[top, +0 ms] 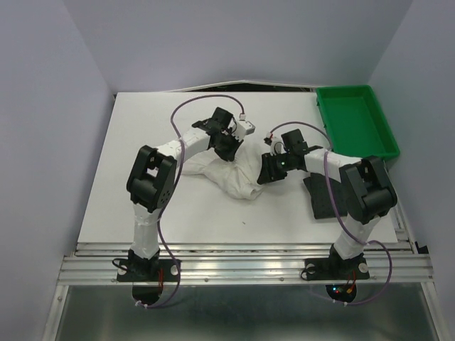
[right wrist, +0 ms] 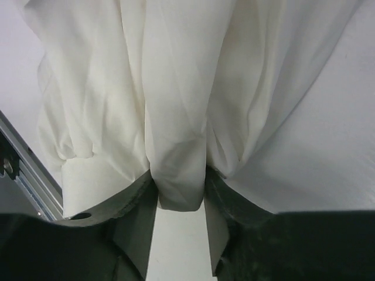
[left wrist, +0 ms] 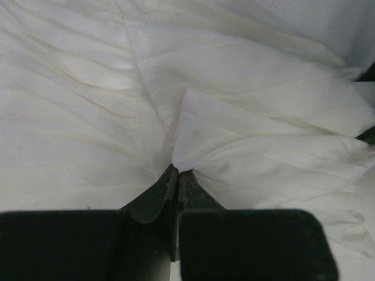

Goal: Fold and stack the skirts

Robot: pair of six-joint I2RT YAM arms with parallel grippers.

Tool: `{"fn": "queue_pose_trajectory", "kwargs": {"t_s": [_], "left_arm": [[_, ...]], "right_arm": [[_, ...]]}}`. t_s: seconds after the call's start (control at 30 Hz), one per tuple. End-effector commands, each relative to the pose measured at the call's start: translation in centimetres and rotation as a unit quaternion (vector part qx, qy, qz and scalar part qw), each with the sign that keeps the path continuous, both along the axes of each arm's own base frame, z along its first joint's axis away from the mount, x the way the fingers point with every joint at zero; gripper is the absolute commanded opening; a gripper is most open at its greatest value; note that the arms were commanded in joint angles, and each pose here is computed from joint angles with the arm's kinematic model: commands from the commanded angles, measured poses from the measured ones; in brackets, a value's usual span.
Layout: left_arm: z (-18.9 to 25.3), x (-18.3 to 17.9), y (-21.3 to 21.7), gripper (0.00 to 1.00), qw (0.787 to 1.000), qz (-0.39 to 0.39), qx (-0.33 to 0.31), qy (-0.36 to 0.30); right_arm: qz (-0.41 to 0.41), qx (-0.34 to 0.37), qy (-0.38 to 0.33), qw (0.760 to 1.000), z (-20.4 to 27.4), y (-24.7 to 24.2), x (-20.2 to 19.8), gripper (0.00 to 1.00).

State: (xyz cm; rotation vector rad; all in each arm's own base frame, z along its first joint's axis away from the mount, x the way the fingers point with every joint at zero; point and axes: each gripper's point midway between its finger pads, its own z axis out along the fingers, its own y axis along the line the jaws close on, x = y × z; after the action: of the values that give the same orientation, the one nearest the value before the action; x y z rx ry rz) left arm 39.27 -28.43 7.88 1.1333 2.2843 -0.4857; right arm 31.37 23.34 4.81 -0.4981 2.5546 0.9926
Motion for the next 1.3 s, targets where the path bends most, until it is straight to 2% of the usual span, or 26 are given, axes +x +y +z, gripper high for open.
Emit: {"fn": "queue_pose_trajectory", "kwargs": {"t_s": [0.0, 0.03, 0.13, 0.2, 0.27, 0.3, 0.33, 0.37, 0.4, 0.43, 0.47, 0.5, 0.57, 0.63, 0.73, 0.77, 0.8, 0.87, 0.93, 0.97, 1.0, 1.03, 1.13, 1.2, 1.23, 1.27], "left_arm": [[0.2, 0.6, 0.0, 0.19, 1.0, -0.01, 0.0, -0.019], [-0.3, 0.4, 0.2, 0.26, 1.0, -0.01, 0.003, -0.017], [0.8, 0.5, 0.7, 0.36, 0.999, -0.01, 0.004, -0.035], [3.8, 1.1, 1.2, 0.41, 0.997, -0.004, -0.002, -0.075], [7.1, 1.7, 1.8, 0.53, 0.993, -0.001, -0.012, -0.119], [8.8, 1.8, 2.2, 0.57, 0.99, 0.002, -0.015, -0.139], [12.4, 1.5, 2.8, 0.7, 0.983, -0.005, -0.021, -0.182], [13.4, 0.8, 3.2, 0.75, 0.98, -0.013, -0.021, -0.196], [16.5, -0.1, 3.9, 0.81, 0.972, -0.018, -0.03, -0.233], [16.4, -1.1, 4.3, 0.93, 0.969, -0.026, -0.017, -0.245], [16.7, -1.8, 4.7, 0.97, 0.966, -0.029, -0.008, -0.256], [18.5, -3.1, 5.4, 0.99, 0.959, -0.032, -0.009, -0.28], [17.2, -4.7, 6.5, 0.99, 0.959, -0.033, 0.0, -0.28], [18.2, -6.2, 7.4, 0.99, 0.957, -0.009, -0.021, -0.288], [16.4, -9.0, 7.3, 0.99, 0.966, -0.043, -0.036, -0.251], [15.1, -10.7, 7.0, 0.99, 0.968, -0.096, -0.025, -0.23], [14.3, -11.1, 7.1, 0.99, 0.97, -0.092, -0.009, -0.225], [12.1, -11.3, 7.1, 0.99, 0.966, -0.068, 0.034, -0.247], [10.8, -12.6, 6.5, 0.99, 0.948, -0.073, 0.07, -0.302], [12.2, -12.9, 5.6, 0.99, 0.938, -0.068, 0.064, -0.333], [10.6, -15.1, 4.7, 0.99, 0.932, -0.094, 0.082, -0.341], [10.2, -15.8, 4.0, 0.99, 0.928, -0.097, 0.082, -0.352], [6.7, -17.8, 3.0, 0.99, 0.925, -0.132, 0.112, -0.34], [5.1, -20.1, 1.2, 0.99, 0.913, -0.177, 0.123, -0.346], [3.8, -20.3, 1.0, 0.99, 0.905, -0.186, 0.152, -0.35], [3.7, -21.2, -0.3, 0.99, 0.899, -0.198, 0.147, -0.361]], "right_arm": [[0.004, 0.007, 0.015, 1.0, -0.2, 0.0, -1.4, 0.37], [0.003, 0.009, 0.021, 1.0, -0.2, -0.1, -1.9, 0.31], [-0.003, 0.027, 0.048, 0.998, -0.1, 0.1, -3.1, 0.18], [-0.012, 0.039, 0.07, 0.997, -0.1, 0.2, -4.0, 0.13], [0.006, 0.061, 0.078, 0.995, 0.5, 1.5, -5.2, 0.13], [0.005, 0.068, 0.082, 0.994, 0.9, 1.8, -5.6, 0.15], [0.009, 0.077, 0.084, 0.993, 1.4, 2.3, -5.9, 0.18], [0.008, 0.086, 0.087, 0.992, 1.9, 2.8, -6.0, 0.3], [0.011, 0.096, 0.086, 0.992, 2.6, 3.0, -6.1, 0.43], [0.02, 0.105, 0.085, 0.991, 3.2, 3.2, -6.2, 0.6], [0.03, 0.096, 0.084, 0.991, 3.3, 2.9, -6.5, 0.63], [0.026, 0.082, 0.063, 0.994, 4.2, 2.8, -5.5, 0.66], [0.003, 0.065, 0.052, 0.997, 4.9, 1.3, -4.5, 0.68], [-0.027, 0.045, 0.029, 0.998, 5.5, -1.2, -3.0, 0.69], [-0.026, 0.004, -0.045, 0.999, 7.4, -3.2, -1.1, 0.74], [-0.015, -0.003, -0.075, 0.997, 8.5, -3.4, -0.3, 0.76], [-0.01, -0.006, -0.09, 0.996, 8.9, -3.4, 0.1, 0.77], [0.004, 0.003, -0.105, 0.994, 9.7, -3.0, 0.7, 0.81], [0.023, 0.042, -0.111, 0.993, 11.0, -1.6, 1.4, 0.83], [0.028, 0.056, -0.109, 0.992, 11.4, -1.0, 1.6, 0.82], [0.036, 0.081, -0.108, 0.99, 12.0, -0.1, 2.3, 0.81], [0.047, 0.092, -0.11, 0.989, 12.3, 0.6, 2.3, 0.79], [0.076, 0.12, -0.117, 0.983, 13.3, 3.1, 2.7, 0.72], [0.094, 0.14, -0.11, 0.979, 13.0, 4.5, 2.8, 0.67], [0.104, 0.146, -0.111, 0.977, 13.0, 5.2, 2.7, 0.66], [0.111, 0.153, -0.113, 0.975, 12.8, 5.7, 3.3, 0.65]]}}
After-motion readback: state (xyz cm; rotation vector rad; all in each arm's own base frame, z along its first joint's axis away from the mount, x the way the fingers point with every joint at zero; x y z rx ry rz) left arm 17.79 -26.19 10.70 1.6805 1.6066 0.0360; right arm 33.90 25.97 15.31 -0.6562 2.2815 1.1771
